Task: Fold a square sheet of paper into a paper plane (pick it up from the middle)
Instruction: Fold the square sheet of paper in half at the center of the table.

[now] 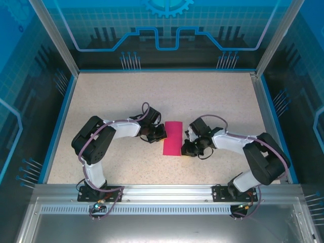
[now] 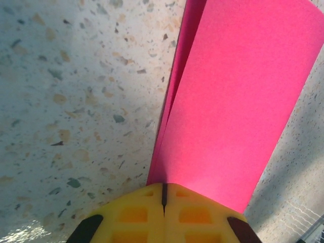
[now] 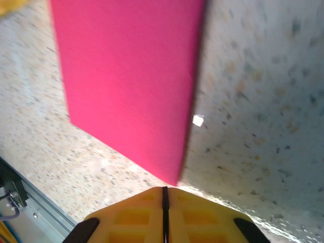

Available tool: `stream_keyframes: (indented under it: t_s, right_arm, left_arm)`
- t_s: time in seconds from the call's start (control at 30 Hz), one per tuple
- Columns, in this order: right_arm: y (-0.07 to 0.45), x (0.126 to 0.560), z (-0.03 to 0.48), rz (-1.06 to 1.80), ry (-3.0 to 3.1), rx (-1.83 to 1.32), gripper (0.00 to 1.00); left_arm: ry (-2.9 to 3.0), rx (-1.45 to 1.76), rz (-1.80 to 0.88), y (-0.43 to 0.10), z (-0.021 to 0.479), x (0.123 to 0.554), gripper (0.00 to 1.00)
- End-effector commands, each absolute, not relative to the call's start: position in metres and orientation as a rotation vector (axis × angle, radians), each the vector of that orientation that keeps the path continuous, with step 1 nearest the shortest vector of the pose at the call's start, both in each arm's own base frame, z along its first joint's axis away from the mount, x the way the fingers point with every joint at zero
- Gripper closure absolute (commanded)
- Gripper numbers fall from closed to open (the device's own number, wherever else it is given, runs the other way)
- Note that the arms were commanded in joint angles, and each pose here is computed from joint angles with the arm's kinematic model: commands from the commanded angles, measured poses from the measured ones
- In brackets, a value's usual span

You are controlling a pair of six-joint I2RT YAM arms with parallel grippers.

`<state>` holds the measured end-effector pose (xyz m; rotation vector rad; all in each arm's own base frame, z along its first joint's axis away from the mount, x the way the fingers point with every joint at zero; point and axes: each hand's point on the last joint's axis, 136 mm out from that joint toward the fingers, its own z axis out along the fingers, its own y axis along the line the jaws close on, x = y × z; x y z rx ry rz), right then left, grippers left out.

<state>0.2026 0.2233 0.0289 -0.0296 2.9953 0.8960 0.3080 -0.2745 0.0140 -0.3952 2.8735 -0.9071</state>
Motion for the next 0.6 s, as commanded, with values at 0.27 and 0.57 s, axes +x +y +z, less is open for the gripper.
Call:
stream_keyframes:
  t_s: [0.27, 0.57]
  right_arm:
    - [0.236, 0.225, 0.027, 0.702, 2.984, -0.103, 0.91]
    - [0.249, 0.220, 0.006, 0.676, 3.063, -0.092, 0.92]
  left_arm:
    - [2.831, -0.238, -0.946, -0.286, 0.075, 0.314, 0.81]
    - [2.774, -0.385, -0.853, -0.252, 0.082, 0.306, 0.76]
